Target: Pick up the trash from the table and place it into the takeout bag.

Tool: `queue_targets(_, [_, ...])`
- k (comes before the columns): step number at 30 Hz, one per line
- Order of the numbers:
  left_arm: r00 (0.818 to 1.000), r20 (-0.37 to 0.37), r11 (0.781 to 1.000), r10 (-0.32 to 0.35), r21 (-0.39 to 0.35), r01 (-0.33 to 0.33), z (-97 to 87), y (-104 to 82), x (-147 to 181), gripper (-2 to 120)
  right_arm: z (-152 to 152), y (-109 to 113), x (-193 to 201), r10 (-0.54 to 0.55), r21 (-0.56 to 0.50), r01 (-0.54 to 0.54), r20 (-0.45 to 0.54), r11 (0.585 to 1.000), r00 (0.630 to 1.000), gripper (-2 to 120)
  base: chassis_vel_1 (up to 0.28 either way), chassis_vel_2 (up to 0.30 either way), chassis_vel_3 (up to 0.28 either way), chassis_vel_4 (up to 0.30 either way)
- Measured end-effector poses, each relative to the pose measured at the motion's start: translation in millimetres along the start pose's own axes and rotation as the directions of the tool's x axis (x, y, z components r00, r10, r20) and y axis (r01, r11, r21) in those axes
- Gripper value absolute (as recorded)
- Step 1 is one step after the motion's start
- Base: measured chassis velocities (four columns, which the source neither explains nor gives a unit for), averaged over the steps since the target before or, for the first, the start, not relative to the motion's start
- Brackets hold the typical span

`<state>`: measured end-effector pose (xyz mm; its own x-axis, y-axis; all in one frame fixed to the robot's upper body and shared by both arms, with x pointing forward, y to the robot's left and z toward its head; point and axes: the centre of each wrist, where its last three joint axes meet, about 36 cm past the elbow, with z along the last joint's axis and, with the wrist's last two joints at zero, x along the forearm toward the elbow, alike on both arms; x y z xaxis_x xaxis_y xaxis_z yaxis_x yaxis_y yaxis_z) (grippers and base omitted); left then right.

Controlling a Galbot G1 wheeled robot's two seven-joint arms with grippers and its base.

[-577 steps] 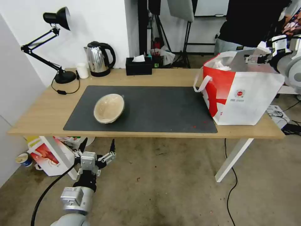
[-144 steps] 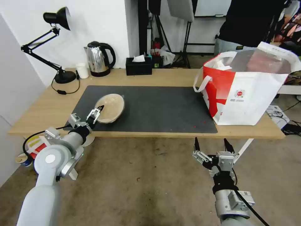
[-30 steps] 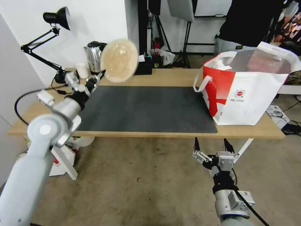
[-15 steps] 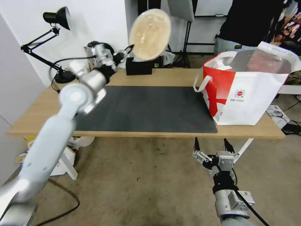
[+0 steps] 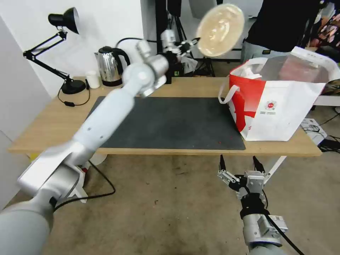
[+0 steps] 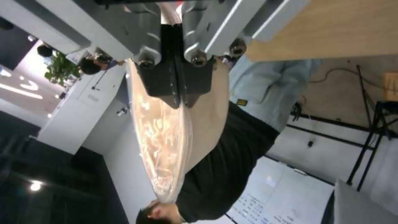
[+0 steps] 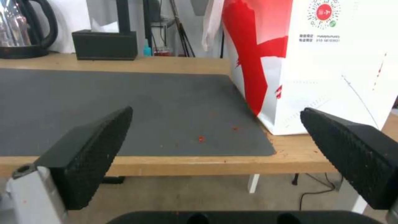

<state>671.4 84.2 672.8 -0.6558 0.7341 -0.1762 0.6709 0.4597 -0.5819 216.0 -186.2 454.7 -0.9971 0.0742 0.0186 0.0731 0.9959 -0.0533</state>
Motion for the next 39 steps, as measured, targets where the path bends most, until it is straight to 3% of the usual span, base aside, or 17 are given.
queue_targets(7, [0.999, -0.038, 1.0, -0.008, -0.018, 0.007, 6.7, -11.1, -39, 0, 0, 0, 0, 0.0, 0.0, 0.0, 0.0, 1.0, 1.0, 100, 0.0, 0.0, 0.0, 0.0])
queue_targets(10, [0.998, -0.059, 1.0, -0.013, -0.028, 0.011, 19.2, -21.5, -62, 0, 0, 0, 0, 0.0, 0.0, 0.0, 0.0, 1.0, 1.0, 100, 0.0, 0.0, 0.0, 0.0])
queue_targets(15, [0.996, -0.09, 0.999, -0.018, -0.052, 0.013, 29.7, -29.7, -77, 0, 0, 0, 0, 0.0, 0.0, 0.0, 0.0, 1.0, 1.0, 100, 0.0, 0.0, 0.0, 0.0])
queue_targets(22, [0.991, -0.137, 0.997, -0.008, -0.076, -0.002, 59.2, -42.5, -95, 0, 0, 0, 0, 0.0, 0.0, 0.0, 0.0, 1.0, 1.0, 100, 0.0, 0.0, 0.0, 0.0])
queue_targets(30, [0.991, -0.135, 0.996, 0.021, -0.08, -0.032, 77.2, -43.6, -105, 0, 0, 0, 0, 0.0, 0.0, 0.0, 0.0, 1.0, 1.0, 100, 0.0, 0.0, 0.0, 0.0])
queue_targets(39, [0.99, -0.14, 0.992, -0.012, -0.124, -0.005, 87.9, -30.3, -110, 0, 0, 0, 0, 0.0, 0.0, 0.0, 0.0, 1.0, 1.0, 100, 0.0, 0.0, 0.0, 0.0])
